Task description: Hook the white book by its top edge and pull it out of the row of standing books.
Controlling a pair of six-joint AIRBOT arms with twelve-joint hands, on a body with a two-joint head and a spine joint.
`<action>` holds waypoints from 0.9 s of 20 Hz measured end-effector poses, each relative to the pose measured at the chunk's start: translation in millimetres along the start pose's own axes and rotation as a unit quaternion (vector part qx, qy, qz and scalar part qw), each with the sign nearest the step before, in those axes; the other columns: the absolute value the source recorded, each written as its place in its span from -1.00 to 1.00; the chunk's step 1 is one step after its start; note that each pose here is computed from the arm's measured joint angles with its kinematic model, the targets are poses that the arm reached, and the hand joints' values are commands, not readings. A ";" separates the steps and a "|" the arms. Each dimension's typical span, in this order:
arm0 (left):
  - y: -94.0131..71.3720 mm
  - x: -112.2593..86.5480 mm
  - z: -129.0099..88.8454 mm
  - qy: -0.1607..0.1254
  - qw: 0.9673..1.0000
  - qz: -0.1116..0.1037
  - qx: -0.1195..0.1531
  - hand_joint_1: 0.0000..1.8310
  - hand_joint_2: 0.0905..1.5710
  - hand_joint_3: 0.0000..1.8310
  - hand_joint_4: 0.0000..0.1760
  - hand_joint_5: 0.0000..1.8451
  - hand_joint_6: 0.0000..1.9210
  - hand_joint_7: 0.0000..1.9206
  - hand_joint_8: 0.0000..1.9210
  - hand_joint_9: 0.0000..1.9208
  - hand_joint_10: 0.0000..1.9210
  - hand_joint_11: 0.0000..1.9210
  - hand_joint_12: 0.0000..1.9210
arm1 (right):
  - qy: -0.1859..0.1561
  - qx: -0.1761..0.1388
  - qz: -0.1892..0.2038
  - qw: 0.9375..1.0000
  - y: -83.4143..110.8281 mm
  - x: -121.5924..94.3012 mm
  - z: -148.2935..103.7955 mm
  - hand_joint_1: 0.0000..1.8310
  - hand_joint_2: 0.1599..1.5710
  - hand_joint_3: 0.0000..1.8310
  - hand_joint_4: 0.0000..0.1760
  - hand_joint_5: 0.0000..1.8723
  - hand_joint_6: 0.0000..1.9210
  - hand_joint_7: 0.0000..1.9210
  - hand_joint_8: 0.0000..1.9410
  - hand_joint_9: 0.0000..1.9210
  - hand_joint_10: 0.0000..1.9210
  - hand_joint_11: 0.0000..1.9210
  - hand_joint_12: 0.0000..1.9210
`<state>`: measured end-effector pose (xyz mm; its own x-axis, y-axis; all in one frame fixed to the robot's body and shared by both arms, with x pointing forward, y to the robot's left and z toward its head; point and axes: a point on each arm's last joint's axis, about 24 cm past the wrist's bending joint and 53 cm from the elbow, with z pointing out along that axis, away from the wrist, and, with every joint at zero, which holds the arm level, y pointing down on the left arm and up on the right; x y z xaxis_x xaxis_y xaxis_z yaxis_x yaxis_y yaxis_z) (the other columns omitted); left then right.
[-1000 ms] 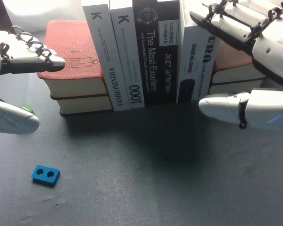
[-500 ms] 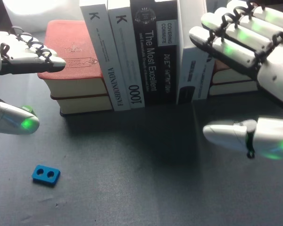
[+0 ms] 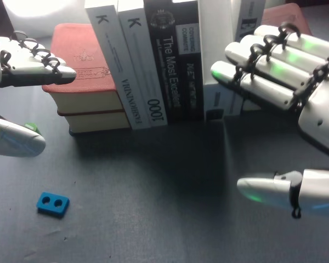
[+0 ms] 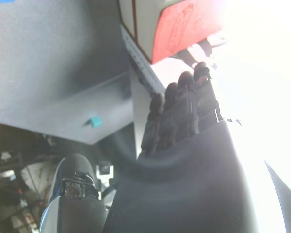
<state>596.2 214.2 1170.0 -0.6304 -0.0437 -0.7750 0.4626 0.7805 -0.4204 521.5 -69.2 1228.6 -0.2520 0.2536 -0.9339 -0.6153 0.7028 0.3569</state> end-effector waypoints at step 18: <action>0.2 -0.3 0.0 -0.001 1.000 0.000 0.000 -1.00 0.40 -1.00 -1.00 -1.00 -1.00 -1.00 -1.00 -1.00 -1.00 -1.00 -1.00 | 0.036 0.019 -0.006 0.999 -12.6 26.9 -10.0 -1.00 0.34 -1.00 -1.00 -1.00 -1.00 -1.00 -1.00 -1.00 -1.00 -1.00 -1.00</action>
<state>596.5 214.3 1170.1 -0.6299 -0.0451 -0.7754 0.4618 0.7810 -0.4206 515.0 -77.9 1199.1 -0.2989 0.1971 -0.9337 -0.5906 0.7304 0.3432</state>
